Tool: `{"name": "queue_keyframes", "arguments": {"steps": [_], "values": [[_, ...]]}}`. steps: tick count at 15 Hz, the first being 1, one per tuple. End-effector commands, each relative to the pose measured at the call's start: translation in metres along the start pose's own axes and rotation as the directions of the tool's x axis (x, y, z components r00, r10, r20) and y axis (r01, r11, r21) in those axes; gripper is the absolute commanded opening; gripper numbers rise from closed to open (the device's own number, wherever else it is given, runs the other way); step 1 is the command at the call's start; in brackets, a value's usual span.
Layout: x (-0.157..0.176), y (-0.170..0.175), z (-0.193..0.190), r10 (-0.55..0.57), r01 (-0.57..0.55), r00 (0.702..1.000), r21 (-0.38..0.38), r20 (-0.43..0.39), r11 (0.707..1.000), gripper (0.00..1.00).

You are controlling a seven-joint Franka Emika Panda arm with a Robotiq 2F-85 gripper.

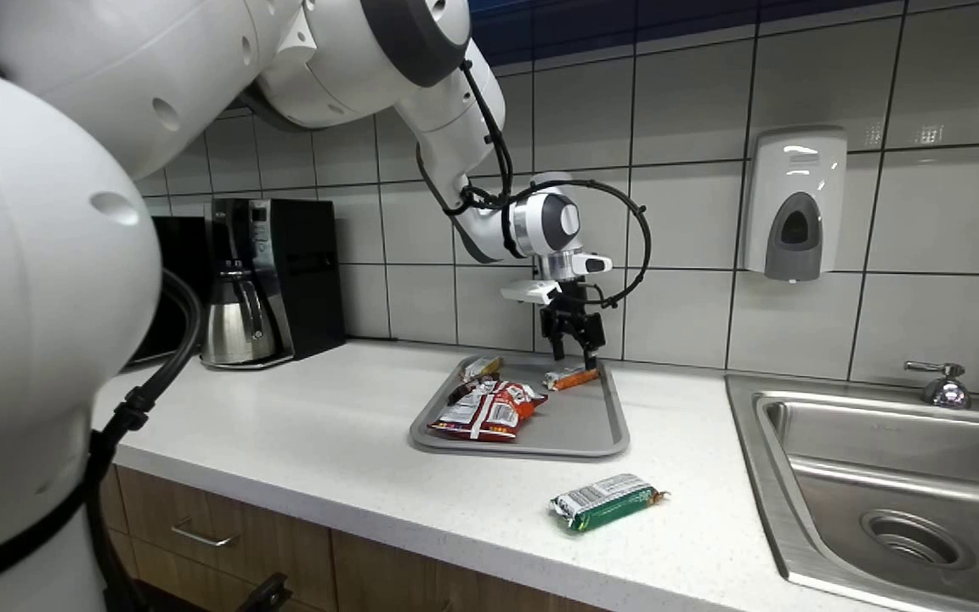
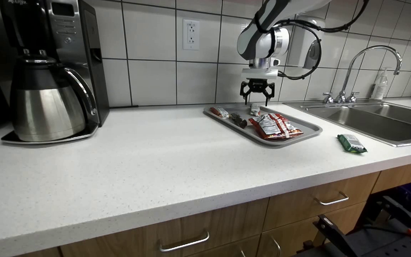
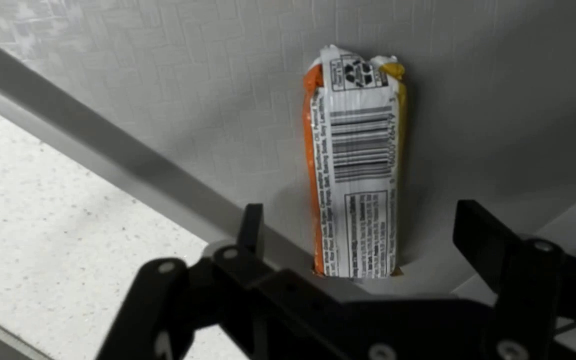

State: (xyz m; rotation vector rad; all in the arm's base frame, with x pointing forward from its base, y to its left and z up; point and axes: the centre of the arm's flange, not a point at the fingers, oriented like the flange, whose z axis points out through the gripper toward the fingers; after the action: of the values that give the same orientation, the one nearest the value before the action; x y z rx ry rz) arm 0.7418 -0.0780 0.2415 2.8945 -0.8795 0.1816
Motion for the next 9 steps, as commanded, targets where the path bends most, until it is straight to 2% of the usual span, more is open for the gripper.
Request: {"name": "queue_keyframes", "arguments": {"steps": [1, 9], "values": [[0.001, 0.022, -0.030, -0.002, 0.003, 0.999, -0.026, 0.049, 1.000, 1.00], [0.002, 0.079, -0.062, 0.029, -0.028, 0.998, -0.008, 0.050, 1.000, 1.00]]}}
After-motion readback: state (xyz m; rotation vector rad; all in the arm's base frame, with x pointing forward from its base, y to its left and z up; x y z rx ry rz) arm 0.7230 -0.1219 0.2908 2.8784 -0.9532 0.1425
